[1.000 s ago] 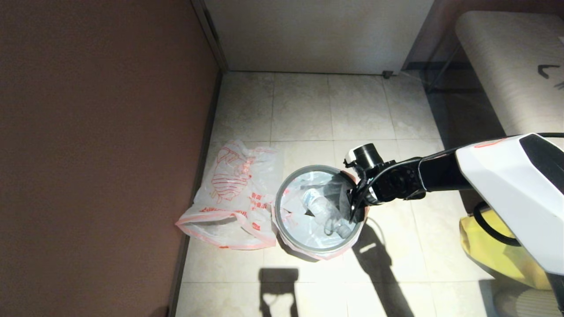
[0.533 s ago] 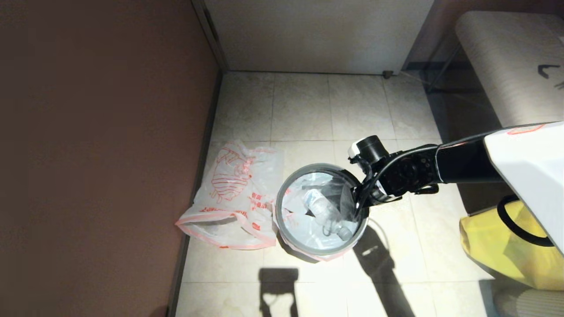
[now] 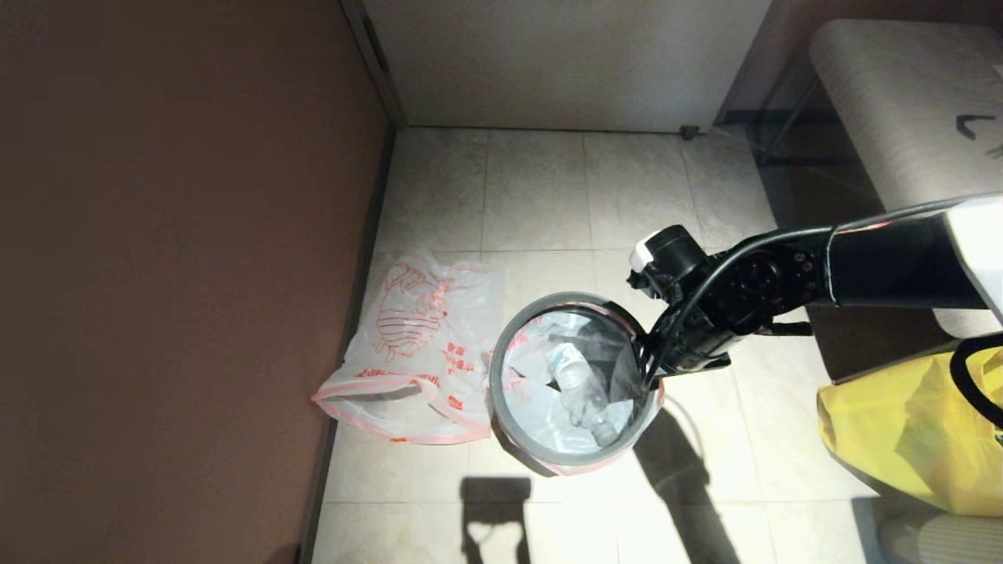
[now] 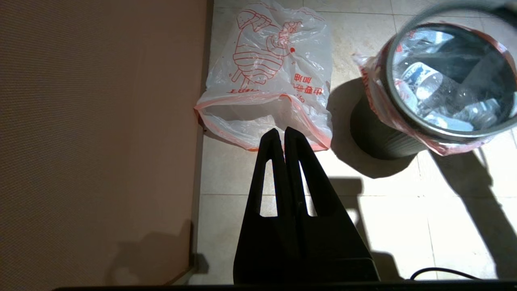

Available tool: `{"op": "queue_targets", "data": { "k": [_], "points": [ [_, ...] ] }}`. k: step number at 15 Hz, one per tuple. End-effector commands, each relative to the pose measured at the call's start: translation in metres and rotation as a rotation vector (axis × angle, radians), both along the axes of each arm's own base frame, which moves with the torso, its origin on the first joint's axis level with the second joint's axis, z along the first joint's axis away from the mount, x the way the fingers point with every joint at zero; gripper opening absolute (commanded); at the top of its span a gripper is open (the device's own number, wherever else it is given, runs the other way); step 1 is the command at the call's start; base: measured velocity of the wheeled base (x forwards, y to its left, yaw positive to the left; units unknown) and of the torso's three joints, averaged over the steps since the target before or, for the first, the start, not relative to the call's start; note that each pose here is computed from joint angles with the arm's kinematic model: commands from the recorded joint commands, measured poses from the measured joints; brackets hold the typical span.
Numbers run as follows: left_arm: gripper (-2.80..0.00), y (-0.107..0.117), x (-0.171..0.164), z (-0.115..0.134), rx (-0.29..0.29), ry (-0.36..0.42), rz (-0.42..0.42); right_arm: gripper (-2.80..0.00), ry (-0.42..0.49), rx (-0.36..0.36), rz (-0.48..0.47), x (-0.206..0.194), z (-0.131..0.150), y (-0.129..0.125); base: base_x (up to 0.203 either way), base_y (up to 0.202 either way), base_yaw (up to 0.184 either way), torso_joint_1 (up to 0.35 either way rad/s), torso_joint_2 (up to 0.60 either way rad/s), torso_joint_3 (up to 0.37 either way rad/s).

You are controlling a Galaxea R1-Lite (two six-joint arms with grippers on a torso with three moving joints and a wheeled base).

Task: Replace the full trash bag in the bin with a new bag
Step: Place the trash can ring on the floor

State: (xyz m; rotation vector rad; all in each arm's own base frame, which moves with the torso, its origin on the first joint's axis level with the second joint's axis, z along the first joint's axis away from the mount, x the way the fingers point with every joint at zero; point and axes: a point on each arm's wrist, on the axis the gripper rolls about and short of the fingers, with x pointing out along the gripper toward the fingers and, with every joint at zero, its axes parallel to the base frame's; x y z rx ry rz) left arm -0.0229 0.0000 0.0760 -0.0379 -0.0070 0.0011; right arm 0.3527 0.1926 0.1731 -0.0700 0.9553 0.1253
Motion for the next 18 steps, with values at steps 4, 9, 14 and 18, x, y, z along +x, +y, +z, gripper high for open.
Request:
{"op": "queue_targets", "data": {
  "k": [4,9,14,18],
  "points": [
    [-2.8,0.0,0.0,0.0,0.0,0.001,0.0,-2.8,0.01,0.071,0.047,-0.011,0.01,0.01,0.0,0.0,0.0,0.0,0.0,0.0],
    [-2.8,0.0,0.0,0.0,0.0,-0.001,0.002,-2.8,0.013,-0.025,-0.047,0.004,-0.011,-0.002,0.0,0.0,0.0,0.0,0.0,0.0],
    [-2.8,0.0,0.0,0.0,0.0,-0.001,0.001,0.0,-0.033,-0.072,-0.103,0.03,-0.046,0.002,0.0,0.0,0.0,0.0,0.0,0.0],
    [-2.8,0.0,0.0,0.0,0.0,-0.001,0.0,0.0,-0.052,-0.109,-0.141,0.043,-0.066,0.002,0.0,0.0,0.0,0.0,0.0,0.0]
  ]
}}
